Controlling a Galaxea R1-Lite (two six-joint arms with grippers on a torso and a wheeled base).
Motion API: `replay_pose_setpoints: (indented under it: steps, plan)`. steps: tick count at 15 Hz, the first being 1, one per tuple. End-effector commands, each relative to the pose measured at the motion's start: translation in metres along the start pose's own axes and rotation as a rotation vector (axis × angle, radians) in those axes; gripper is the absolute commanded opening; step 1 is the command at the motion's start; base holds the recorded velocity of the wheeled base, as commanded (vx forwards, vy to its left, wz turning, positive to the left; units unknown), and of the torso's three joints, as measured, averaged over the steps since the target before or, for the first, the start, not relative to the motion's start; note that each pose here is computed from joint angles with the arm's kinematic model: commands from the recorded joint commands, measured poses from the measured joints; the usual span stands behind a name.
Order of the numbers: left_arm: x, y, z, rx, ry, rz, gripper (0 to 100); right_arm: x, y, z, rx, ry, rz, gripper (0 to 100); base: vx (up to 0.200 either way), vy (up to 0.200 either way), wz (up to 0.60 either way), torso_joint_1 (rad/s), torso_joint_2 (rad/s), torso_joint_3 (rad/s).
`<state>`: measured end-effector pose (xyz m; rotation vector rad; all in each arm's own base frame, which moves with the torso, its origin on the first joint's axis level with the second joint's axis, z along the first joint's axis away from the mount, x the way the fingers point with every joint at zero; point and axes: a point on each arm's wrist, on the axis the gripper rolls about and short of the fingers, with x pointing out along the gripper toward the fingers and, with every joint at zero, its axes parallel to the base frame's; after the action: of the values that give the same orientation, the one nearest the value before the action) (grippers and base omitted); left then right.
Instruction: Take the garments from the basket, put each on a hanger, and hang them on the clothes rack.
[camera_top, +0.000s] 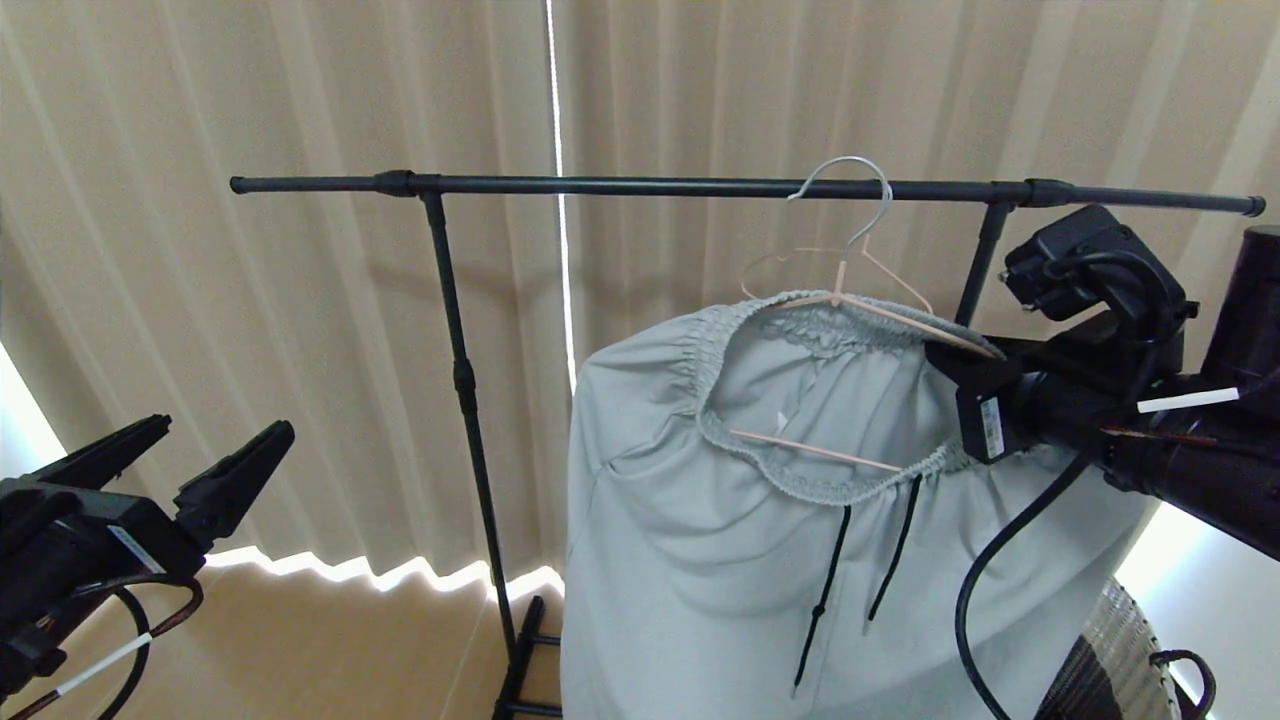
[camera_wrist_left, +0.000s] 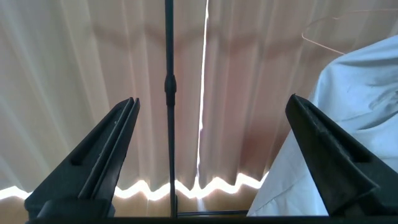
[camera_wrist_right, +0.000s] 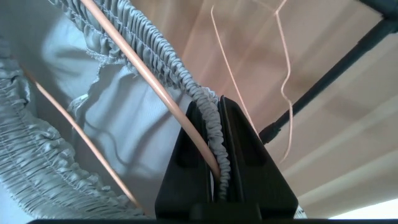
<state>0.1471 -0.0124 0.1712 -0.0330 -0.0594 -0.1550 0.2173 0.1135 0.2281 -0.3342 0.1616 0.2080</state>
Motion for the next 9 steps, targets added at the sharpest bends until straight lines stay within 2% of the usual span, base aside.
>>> replay_pose_setpoints:
  steps: [1, 8, 9]
  plan:
    - [-0.0008, 0.0, 0.0007, 0.0, -0.006, 0.0, 100, -0.0028, -0.0012, 0.0009, 0.001, -0.007, -0.002, 0, 0.0, 0.2, 0.0, 0.002, 0.0, 0.002]
    - [-0.0012, 0.0001, -0.0001, 0.009, -0.003, 0.002, 100, -0.0017, -0.0005, -0.0003, -0.001, -0.002, -0.001, 0, 0.0, 0.2, 0.0, 0.002, 0.0, 0.001]
    - [-0.0018, 0.0, -0.0003, 0.009, -0.004, 0.002, 100, -0.0026, -0.0003, -0.0022, -0.002, 0.002, 0.0, 0, 0.0, 0.0, 0.0, 0.0, 0.0, 0.0]
